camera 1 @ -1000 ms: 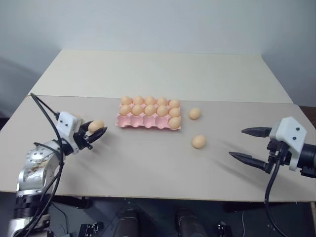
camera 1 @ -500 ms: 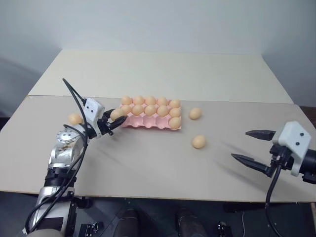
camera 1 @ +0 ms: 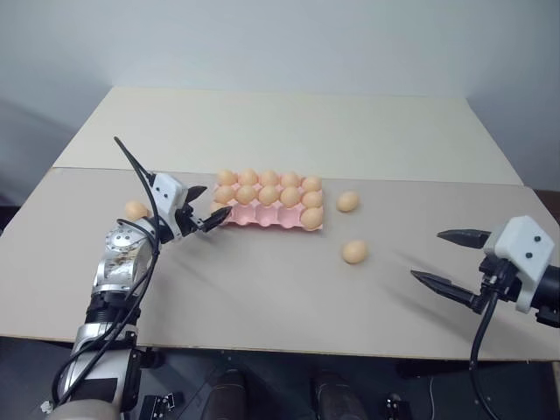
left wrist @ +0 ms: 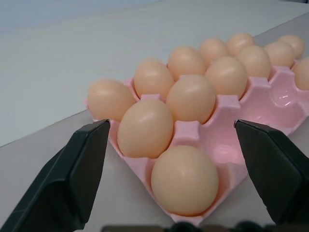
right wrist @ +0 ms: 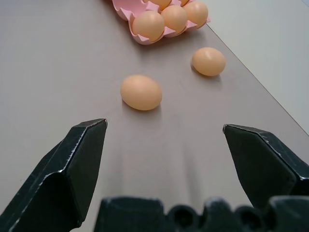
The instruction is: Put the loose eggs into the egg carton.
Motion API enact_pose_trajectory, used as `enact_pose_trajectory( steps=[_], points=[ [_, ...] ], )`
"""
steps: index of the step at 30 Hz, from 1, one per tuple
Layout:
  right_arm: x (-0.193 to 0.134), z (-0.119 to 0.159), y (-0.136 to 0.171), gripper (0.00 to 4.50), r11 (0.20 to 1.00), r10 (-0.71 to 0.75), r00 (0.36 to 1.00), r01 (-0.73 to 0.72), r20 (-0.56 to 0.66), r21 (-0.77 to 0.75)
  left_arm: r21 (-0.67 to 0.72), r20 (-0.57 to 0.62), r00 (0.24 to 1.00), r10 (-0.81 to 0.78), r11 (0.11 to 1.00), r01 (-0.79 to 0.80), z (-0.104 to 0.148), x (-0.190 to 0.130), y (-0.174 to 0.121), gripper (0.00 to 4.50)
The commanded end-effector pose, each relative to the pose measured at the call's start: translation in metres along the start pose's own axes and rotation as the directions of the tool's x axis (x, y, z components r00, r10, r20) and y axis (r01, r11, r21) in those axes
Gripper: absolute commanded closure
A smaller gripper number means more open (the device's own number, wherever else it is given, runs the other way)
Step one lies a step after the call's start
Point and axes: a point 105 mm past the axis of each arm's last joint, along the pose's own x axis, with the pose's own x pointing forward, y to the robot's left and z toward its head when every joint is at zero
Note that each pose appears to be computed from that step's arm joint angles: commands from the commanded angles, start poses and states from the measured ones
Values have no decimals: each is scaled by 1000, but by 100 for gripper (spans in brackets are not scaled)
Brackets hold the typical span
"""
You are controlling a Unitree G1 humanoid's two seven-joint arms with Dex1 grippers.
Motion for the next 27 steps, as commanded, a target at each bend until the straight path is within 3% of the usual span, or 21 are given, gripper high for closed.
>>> enact_pose_trajectory(
  steps=[1,7,12,18,20,27],
  points=[
    [-4,5,-3,0,999,-28,1000,28,9,-26,37,78,995,56,998,-59,27,-23,17,3],
    [1,5,-6,0,999,-14,1000,14,15,-29,96,71,997,41,994,-47,45,-70,17,3],
    [6,7,-10,0,999,19,999,-17,26,-41,168,-17,961,275,949,-269,58,-109,39,3],
    [9,5,-16,0,997,52,998,-51,18,-53,178,-208,781,589,808,-562,55,-170,60,3],
    [13,5,-17,0,996,67,998,-65,23,-56,150,-229,730,644,764,-627,50,-179,64,3],
    [20,9,-23,0,994,84,996,-82,35,-73,98,-278,691,667,735,-671,37,-185,60,3]
  ],
)
